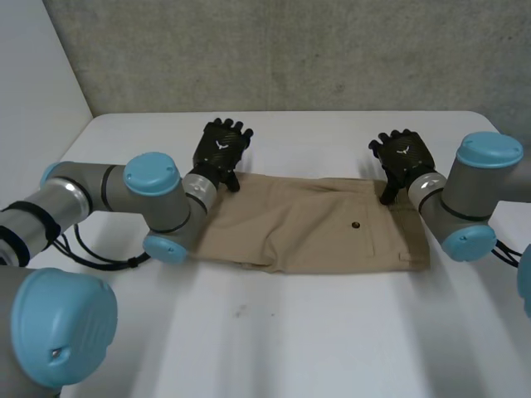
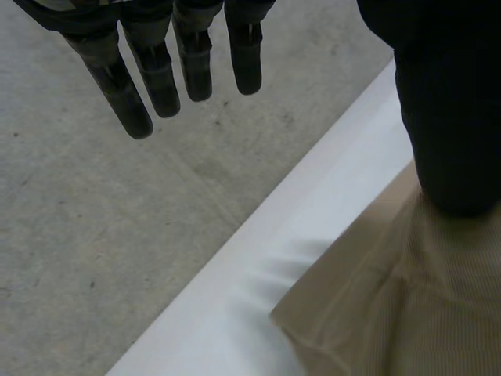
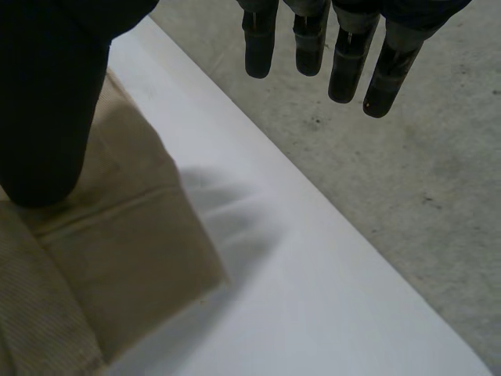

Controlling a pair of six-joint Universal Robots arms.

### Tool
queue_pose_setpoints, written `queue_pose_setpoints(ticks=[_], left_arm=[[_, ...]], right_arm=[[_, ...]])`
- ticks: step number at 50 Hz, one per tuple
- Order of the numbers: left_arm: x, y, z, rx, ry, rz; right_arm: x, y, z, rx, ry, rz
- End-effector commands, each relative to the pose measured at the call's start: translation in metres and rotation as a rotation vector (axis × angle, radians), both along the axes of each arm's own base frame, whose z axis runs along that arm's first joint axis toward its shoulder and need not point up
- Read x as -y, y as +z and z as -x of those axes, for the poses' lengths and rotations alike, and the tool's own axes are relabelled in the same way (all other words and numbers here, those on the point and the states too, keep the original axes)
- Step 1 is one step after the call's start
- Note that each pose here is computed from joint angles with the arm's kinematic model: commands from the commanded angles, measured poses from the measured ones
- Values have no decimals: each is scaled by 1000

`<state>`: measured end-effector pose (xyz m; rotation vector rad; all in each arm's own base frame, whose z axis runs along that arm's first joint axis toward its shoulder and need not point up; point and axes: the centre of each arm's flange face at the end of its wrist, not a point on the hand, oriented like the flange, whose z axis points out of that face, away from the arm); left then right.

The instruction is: Fold the shorts.

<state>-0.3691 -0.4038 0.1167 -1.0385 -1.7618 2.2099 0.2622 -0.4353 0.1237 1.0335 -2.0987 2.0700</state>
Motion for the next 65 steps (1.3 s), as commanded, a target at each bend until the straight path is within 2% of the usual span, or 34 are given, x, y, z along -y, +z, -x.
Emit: queue_pose_setpoints(ticks=[1, 8, 16, 25, 29, 35, 36, 43, 55, 65], left_arm=[[27, -1, -4, -32, 29, 71], [43, -5, -12, -44, 54, 102], [40, -4, -18, -32, 74, 69], [7, 39, -32, -39, 66, 19], [-9, 39, -36, -65, 59, -53], [-39, 49, -46, -124, 51, -177], [-43, 49, -48, -129, 52, -195], [-80, 50, -58, -121, 52, -330], [-112, 54, -77, -150, 133, -453], [-126, 59, -85, -159, 139, -469]], right_arm=[[16, 3, -5, -52, -29, 144], [23, -1, -10, -49, -17, 213], [11, 13, -10, -33, 3, 212], [-36, 85, 11, 65, -24, 206], [-60, 93, 19, 94, -30, 158], [-83, 73, 43, 66, -80, -21], [-92, 63, 48, 60, -92, -104], [-113, 35, 64, 62, -133, -303], [-114, 3, 65, 62, -129, -330], [-103, -9, 64, 64, -122, -276]])
